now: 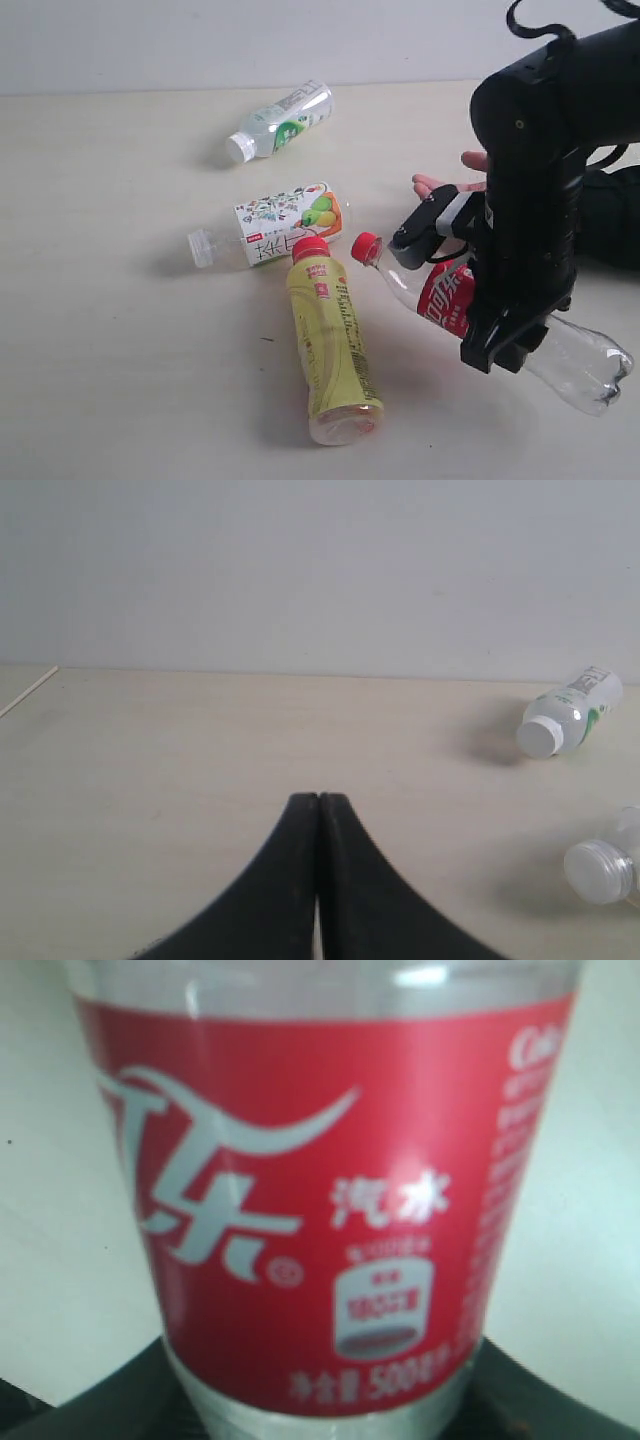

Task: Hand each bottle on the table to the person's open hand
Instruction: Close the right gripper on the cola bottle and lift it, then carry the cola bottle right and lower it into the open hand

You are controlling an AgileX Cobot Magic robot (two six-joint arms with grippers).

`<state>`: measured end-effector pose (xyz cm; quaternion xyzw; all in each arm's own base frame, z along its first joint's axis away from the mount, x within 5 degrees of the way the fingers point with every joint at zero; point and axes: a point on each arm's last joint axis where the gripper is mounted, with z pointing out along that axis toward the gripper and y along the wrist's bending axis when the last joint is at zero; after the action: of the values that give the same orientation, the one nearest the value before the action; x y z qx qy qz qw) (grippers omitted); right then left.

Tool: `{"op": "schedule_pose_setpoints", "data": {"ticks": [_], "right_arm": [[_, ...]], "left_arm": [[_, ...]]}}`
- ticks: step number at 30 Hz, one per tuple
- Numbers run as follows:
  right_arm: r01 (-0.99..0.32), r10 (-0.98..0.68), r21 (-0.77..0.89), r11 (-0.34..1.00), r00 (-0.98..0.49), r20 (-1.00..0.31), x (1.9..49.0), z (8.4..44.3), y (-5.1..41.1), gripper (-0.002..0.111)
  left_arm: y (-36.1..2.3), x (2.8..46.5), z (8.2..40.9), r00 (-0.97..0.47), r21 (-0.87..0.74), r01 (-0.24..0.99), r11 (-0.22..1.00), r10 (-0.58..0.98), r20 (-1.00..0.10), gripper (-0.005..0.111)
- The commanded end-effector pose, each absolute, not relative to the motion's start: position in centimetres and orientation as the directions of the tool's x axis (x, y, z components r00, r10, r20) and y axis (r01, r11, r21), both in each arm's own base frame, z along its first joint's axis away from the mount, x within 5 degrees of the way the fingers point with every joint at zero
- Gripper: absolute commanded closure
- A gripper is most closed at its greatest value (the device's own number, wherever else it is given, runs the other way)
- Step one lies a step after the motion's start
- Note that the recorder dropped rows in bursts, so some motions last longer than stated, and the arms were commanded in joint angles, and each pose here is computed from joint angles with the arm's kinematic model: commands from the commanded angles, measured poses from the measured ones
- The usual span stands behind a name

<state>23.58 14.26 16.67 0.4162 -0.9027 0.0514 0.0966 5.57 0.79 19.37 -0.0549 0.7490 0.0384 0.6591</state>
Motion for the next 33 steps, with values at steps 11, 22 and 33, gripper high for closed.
{"op": "schedule_pose_setpoints", "data": {"ticks": [11,22,33], "right_arm": [[-0.727,-0.727,-0.052,0.685,-0.687,0.022,21.5,23.2,13.2,0.108],[-0.547,-0.594,-0.258,0.796,-0.787,-0.166,22.2,26.7,10.5,0.108],[-0.376,-0.402,-0.152,0.914,-0.889,-0.217,25.1,28.5,8.2,0.108]], "left_arm": [[0.8,5.5,19.5,-0.113,-0.01,-0.135,0.991,-0.026,-0.993,0.107],[0.8,5.5,19.5,-0.113,-0.01,-0.135,0.991,-0.026,-0.993,0.107],[0.8,5.5,19.5,-0.113,-0.01,-0.135,0.991,-0.026,-0.993,0.107]]}}
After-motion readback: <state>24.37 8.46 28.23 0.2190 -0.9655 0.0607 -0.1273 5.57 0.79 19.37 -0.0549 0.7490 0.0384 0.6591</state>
